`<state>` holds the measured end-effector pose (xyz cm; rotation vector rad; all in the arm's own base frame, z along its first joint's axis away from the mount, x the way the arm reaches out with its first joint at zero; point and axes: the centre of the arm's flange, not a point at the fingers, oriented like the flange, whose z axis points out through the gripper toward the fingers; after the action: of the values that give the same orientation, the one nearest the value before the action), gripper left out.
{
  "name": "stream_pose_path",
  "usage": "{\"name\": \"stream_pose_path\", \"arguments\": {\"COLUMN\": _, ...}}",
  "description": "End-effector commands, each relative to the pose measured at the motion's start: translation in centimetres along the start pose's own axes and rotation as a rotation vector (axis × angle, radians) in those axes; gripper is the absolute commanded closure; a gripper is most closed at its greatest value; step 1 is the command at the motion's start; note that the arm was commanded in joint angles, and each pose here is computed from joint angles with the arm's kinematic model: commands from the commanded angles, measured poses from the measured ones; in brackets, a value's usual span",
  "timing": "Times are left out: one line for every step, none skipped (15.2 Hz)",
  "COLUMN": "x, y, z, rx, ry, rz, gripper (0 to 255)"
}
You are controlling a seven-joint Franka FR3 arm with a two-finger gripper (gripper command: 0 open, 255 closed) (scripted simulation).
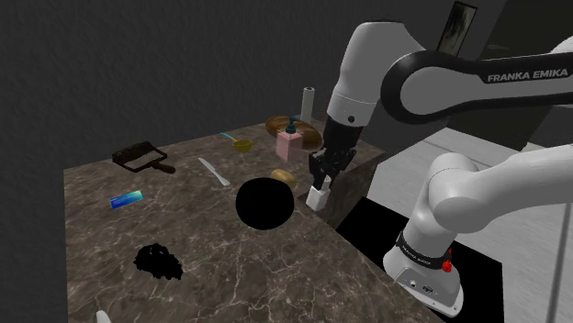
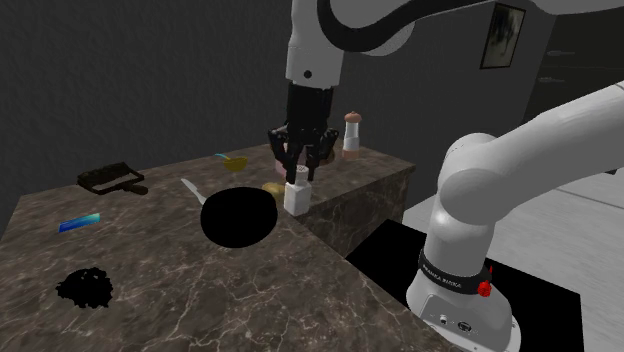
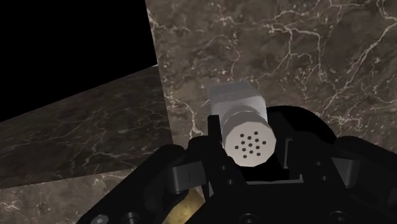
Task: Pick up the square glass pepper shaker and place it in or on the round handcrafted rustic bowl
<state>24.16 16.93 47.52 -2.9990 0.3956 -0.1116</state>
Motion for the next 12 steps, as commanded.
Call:
{"name": "stream_pose_path", "arguments": {"x": 0.1, "y": -0.1, "z": -1.0, "rx": 0.0, "ry": 0.0, "rz": 0.0, "gripper": 255}}
{"name": "stream_pose_path", "arguments": {"x": 0.1, "y": -0.1, "z": -1.5, "rx": 0.0, "ry": 0.0, "rz": 0.0, "gripper": 255}}
{"name": "stream_pose_path", "arguments": {"x": 0.1, "y": -0.2, "z": -2.0, "rx": 0.0, "ry": 0.0, "rz": 0.0, "gripper": 255}}
{"name": "stream_pose_path", "arguments": {"x": 0.2, "y": -0.3, "z": -2.5, "rx": 0.0, "ry": 0.0, "rz": 0.0, "gripper": 255}}
{"name": "stream_pose_path", "arguments": {"x": 0.2, "y": -0.3, "z": -3.1, "rx": 0.0, "ry": 0.0, "rz": 0.0, "gripper": 255}}
{"name": "stream_pose_path", "arguments": {"x": 0.2, "y": -0.4, "z": -3.6, "rx": 0.0, "ry": 0.0, "rz": 0.0, "gripper": 255}}
{"name": "stream_pose_path", "arguments": {"x": 0.3, "y": -0.5, "z": -4.1, "rx": 0.0, "ry": 0.0, "rz": 0.0, "gripper": 255}}
{"name": "stream_pose_path", "arguments": {"x": 0.3, "y": -0.5, "z": -4.6, "rx": 0.0, "ry": 0.0, "rz": 0.0, "gripper": 255}}
{"name": "stream_pose_path", "arguments": {"x": 0.3, "y": -0.6, "z": -5.1, "rx": 0.0, "ry": 0.0, "rz": 0.0, "gripper": 255}}
{"name": "stream_pose_path", "arguments": {"x": 0.3, "y": -0.7, "z": -5.7, "rx": 0.0, "ry": 0.0, "rz": 0.0, "gripper": 255}}
{"name": "stream_pose_path", "arguments": {"x": 0.4, "y": -0.7, "z": -5.9, "rx": 0.0, "ry": 0.0, "rz": 0.0, "gripper": 255}}
{"name": "stream_pose_path", "arguments": {"x": 1.4, "y": -1.4, "z": -6.1, "rx": 0.0, "ry": 0.0, "rz": 0.0, "gripper": 255}}
